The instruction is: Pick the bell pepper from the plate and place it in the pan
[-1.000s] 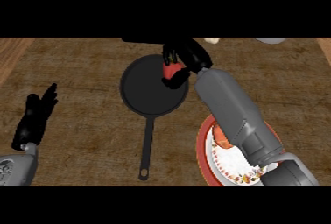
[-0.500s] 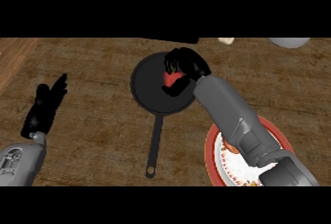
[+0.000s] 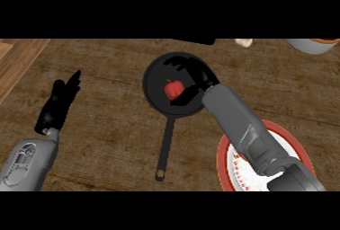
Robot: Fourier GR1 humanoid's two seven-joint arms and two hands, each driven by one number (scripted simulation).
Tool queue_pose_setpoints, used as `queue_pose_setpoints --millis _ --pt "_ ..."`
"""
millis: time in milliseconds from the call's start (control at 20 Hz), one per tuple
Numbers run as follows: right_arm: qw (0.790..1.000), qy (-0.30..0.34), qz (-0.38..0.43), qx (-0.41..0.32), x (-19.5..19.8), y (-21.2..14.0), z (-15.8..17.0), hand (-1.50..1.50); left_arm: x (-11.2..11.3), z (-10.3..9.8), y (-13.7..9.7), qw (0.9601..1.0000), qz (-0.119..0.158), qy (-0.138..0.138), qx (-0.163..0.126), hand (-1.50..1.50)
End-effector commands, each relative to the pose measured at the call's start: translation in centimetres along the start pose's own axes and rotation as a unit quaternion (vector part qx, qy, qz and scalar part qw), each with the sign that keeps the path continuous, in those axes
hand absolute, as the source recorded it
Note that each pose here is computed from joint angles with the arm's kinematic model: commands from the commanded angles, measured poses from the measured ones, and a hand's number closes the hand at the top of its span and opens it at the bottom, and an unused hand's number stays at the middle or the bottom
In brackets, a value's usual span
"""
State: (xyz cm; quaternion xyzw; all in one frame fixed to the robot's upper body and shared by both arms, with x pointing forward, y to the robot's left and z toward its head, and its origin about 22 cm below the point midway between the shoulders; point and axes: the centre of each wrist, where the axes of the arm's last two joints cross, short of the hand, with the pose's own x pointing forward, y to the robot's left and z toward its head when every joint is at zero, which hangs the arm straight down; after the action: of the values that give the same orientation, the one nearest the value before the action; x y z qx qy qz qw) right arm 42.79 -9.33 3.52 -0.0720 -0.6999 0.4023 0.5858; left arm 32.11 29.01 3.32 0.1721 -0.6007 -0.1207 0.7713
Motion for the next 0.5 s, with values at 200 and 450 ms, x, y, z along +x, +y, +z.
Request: queue_pose_setpoints --millis 200,450 --pt "0.994 -0.036 -0.084 -0.056 0.0 -0.2 0.1 -1.50 -0.1 -0.3 -0.6 0.9999 -0.007 -0.002 -0.008 0.00" --pt "0.985 -0.045 -0.126 -0.112 0.9 -0.8 -0.5 -1.50 -0.4 -0.2 0.0 0.9999 0.001 0.008 0.007 0.00"
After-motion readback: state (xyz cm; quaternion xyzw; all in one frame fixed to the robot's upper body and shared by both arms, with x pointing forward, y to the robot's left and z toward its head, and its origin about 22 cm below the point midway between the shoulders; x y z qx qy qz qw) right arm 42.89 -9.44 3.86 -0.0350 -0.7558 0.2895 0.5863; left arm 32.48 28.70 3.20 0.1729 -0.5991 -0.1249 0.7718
